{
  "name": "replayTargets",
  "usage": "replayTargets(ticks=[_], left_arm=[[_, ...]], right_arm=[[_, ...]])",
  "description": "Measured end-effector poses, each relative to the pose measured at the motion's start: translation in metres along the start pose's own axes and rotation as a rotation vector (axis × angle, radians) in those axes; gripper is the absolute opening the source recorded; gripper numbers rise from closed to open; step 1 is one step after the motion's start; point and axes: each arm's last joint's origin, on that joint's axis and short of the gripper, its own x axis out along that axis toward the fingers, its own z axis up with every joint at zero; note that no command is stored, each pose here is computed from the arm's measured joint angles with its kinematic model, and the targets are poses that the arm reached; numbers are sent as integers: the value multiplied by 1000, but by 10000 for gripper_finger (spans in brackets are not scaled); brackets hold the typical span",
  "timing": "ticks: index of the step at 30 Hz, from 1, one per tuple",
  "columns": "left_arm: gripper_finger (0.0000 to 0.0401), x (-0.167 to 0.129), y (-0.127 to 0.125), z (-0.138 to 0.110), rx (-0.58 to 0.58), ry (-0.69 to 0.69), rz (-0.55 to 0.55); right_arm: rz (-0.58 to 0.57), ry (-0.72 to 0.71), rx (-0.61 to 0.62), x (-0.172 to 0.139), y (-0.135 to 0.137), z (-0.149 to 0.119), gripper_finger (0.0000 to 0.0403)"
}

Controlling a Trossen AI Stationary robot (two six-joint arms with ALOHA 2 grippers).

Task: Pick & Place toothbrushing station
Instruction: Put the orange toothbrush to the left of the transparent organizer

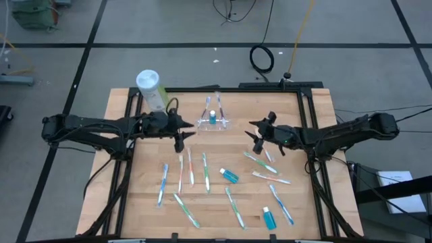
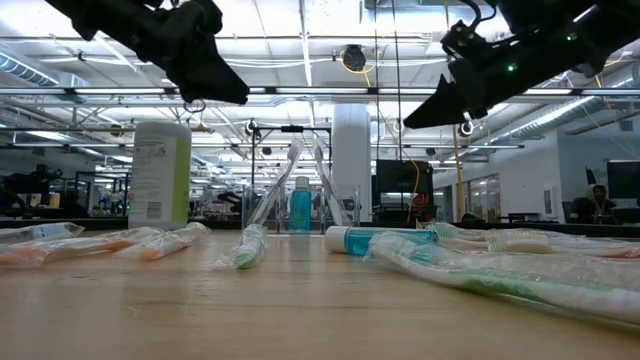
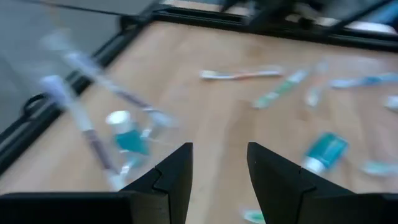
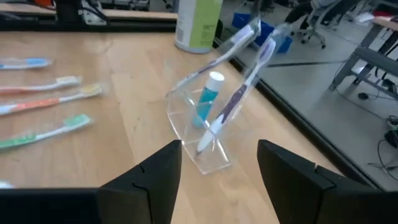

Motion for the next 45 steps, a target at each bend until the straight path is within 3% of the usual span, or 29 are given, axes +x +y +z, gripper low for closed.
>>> replayTargets(ticks=[4,7,11,16,30,39,45], left_arm=[[159,2,-23,-5,-31,36,-115],[159,7,-42,-12,-49,68,-133],[159,15,-61,-25,-18,133,-135],[159,23,-74,-37,-106,198,-142],[159,39,-73,-46,-182,240,-101],[159,40,-71,-43,-34,203,-128],[159,40,-71,-43,-118,215,-117]], right_arm=[[103,12,12,2,-1,-3,202],[163,9,21,2,-1,-3,201],[167,8,42,2,0,-2,201],[166,8,43,2,0,-2,201],[166,8,43,2,0,-2,201],[166,8,43,2,0,-2,201],[166,8,43,2,0,-2,201]])
